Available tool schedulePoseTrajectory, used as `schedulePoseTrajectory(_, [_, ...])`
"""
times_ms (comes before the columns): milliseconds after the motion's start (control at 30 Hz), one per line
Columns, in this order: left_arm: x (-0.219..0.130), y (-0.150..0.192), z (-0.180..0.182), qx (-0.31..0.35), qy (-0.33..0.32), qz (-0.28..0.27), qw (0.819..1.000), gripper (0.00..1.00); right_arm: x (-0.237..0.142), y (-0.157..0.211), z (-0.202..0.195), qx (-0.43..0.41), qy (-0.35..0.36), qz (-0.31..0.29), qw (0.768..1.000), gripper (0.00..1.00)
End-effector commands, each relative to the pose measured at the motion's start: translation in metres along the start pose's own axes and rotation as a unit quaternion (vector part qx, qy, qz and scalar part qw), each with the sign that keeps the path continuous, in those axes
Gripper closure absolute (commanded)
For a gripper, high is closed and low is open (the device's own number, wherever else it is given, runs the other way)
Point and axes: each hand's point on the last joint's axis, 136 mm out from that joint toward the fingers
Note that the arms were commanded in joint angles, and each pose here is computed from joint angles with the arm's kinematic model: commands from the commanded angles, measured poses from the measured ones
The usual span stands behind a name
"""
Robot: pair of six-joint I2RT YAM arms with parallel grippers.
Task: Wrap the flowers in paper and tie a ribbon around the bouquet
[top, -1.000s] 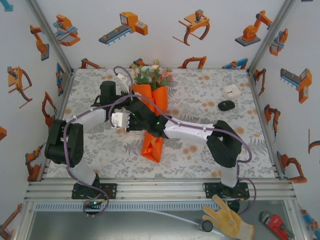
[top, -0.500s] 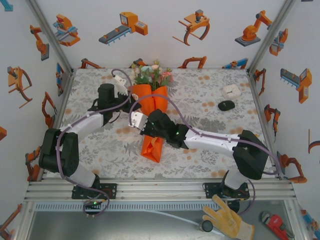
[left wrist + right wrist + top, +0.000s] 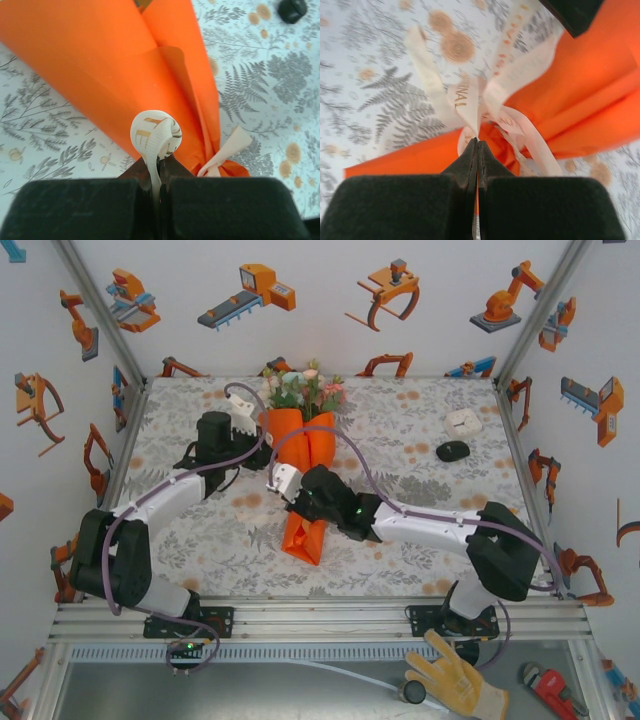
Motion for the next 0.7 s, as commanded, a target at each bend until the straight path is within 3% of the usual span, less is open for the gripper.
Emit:
schedulePoseTrajectory(0, [-0.008,-0.006,0.016,0.006,-0.053,-0.022,0.998,1.00,-0.010,-0.054,0.029,-0.004,-0.088,-0.084,0.993,1.00])
schedulePoseTrajectory(100, [-0.006,-0.009,0.028,0.008,-0.079,-0.034,0.996,1.00,-0.016,-0.079,0.067,0.002,-0.154,-0.128,0.980,1.00])
schedulePoseTrajectory(200, [0.001,-0.014,0.035,0.015,-0.084,-0.047,0.995,1.00,-0.022,-0.099,0.084,0.034,-0.177,-0.164,0.970,1.00])
schedulePoseTrajectory(433, [0.019,-0.017,0.016,0.013,-0.013,-0.031,0.999,1.00,-0.020,-0.106,0.099,0.050,-0.195,-0.171,0.965,1.00])
schedulePoseTrajectory(667, [0.014,-0.003,0.005,0.020,0.017,-0.014,1.000,1.00,0.007,-0.067,0.049,0.050,-0.053,-0.071,0.995,1.00])
Point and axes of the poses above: each hand's point on the last joint's axis, 136 mm out from that joint toward the fingers, its own x axis out along the fingers, its own z axis along the line the jaws close on, y = z × x, and after that the axes turned 15 degrees about -x, right-handed
